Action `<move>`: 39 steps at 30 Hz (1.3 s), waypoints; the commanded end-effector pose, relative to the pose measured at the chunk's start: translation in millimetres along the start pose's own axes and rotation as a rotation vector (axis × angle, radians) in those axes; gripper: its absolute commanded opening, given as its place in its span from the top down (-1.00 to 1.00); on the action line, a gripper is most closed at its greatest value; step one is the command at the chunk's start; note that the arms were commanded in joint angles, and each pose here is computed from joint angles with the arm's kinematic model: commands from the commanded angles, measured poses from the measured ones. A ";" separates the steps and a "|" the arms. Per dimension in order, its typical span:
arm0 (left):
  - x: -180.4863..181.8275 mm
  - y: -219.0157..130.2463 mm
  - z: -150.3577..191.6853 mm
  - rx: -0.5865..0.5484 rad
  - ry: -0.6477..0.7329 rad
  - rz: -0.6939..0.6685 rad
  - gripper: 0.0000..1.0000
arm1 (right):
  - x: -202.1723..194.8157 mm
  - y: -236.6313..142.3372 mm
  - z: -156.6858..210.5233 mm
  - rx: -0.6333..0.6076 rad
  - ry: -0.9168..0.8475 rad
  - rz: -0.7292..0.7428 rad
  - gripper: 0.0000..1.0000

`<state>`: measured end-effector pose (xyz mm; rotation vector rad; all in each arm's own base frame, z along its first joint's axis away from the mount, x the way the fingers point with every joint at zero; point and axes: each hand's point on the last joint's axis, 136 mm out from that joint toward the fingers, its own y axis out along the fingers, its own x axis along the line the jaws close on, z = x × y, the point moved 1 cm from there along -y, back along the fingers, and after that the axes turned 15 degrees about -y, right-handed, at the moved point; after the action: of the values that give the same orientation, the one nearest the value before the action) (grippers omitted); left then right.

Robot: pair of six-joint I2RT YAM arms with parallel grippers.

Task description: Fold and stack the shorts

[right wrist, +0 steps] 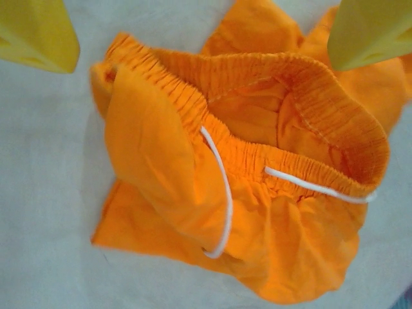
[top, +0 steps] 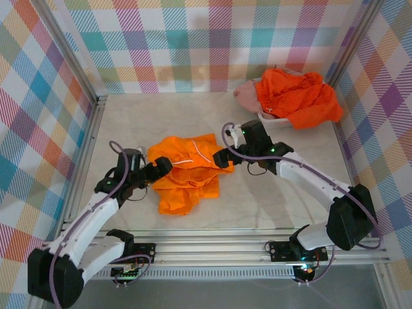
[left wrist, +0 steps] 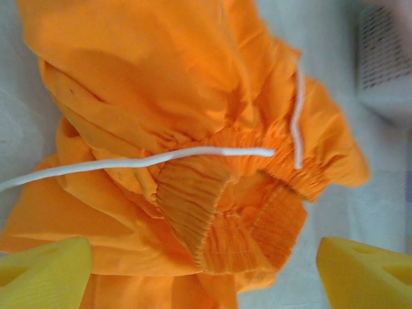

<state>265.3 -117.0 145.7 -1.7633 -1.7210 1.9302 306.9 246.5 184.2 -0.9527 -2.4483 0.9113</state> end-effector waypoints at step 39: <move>-2.1 74.5 -1.9 0.028 0.117 -0.164 0.85 | -53.5 106.5 100.0 0.020 1.244 -0.012 0.47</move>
<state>303.8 -141.4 86.2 -1.5711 -1.7209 1.7636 338.3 222.2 34.4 -1.0471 -1.3446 0.1764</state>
